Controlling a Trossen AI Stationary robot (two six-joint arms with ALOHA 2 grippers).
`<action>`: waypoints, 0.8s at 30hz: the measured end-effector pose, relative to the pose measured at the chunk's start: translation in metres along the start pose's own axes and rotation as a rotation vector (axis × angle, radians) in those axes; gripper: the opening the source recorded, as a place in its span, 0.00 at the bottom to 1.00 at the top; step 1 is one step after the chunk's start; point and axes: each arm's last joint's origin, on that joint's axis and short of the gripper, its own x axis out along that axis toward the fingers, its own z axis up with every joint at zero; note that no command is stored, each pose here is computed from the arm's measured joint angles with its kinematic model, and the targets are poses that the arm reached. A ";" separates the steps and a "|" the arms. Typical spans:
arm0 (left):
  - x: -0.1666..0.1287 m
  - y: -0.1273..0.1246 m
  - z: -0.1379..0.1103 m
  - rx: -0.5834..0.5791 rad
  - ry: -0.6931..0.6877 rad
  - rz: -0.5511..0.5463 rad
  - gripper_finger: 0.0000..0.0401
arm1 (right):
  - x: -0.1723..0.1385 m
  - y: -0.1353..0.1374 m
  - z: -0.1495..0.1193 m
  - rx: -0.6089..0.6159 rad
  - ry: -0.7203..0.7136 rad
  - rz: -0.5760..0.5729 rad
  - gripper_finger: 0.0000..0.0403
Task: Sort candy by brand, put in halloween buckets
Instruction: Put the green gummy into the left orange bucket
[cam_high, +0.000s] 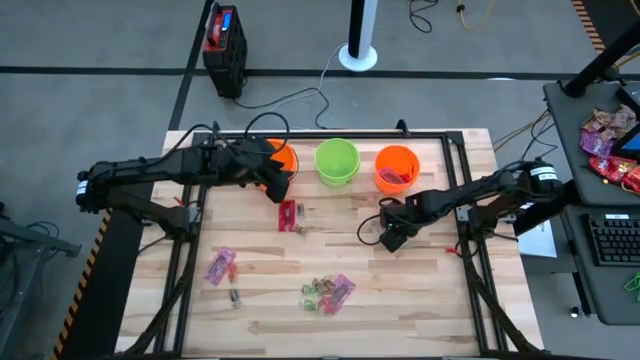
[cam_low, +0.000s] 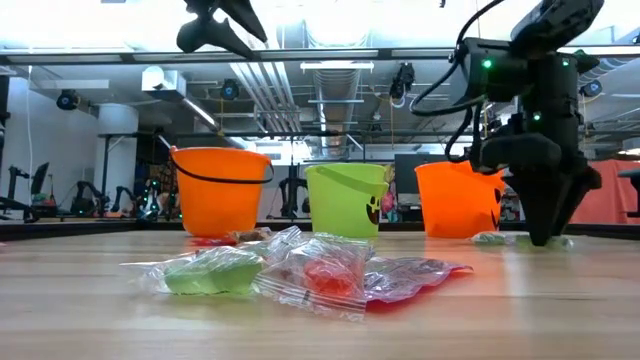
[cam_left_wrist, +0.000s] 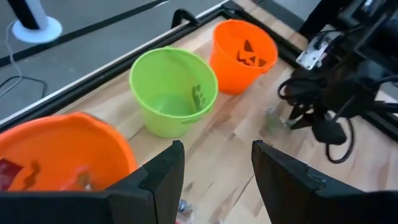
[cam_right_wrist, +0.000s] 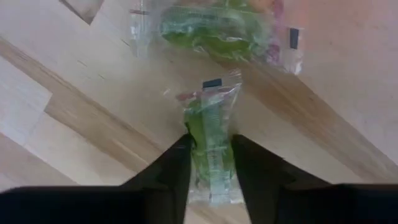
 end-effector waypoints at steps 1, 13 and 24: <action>0.001 0.000 -0.001 0.000 -0.002 -0.003 0.43 | 0.002 0.000 0.000 -0.009 -0.002 0.014 0.22; 0.011 -0.036 -0.013 0.128 0.096 -0.392 0.43 | -0.095 0.024 0.009 -0.163 -0.180 0.345 0.03; 0.053 -0.079 -0.014 0.232 -0.096 -0.559 0.43 | -0.218 0.075 0.042 -0.618 -0.877 0.499 0.03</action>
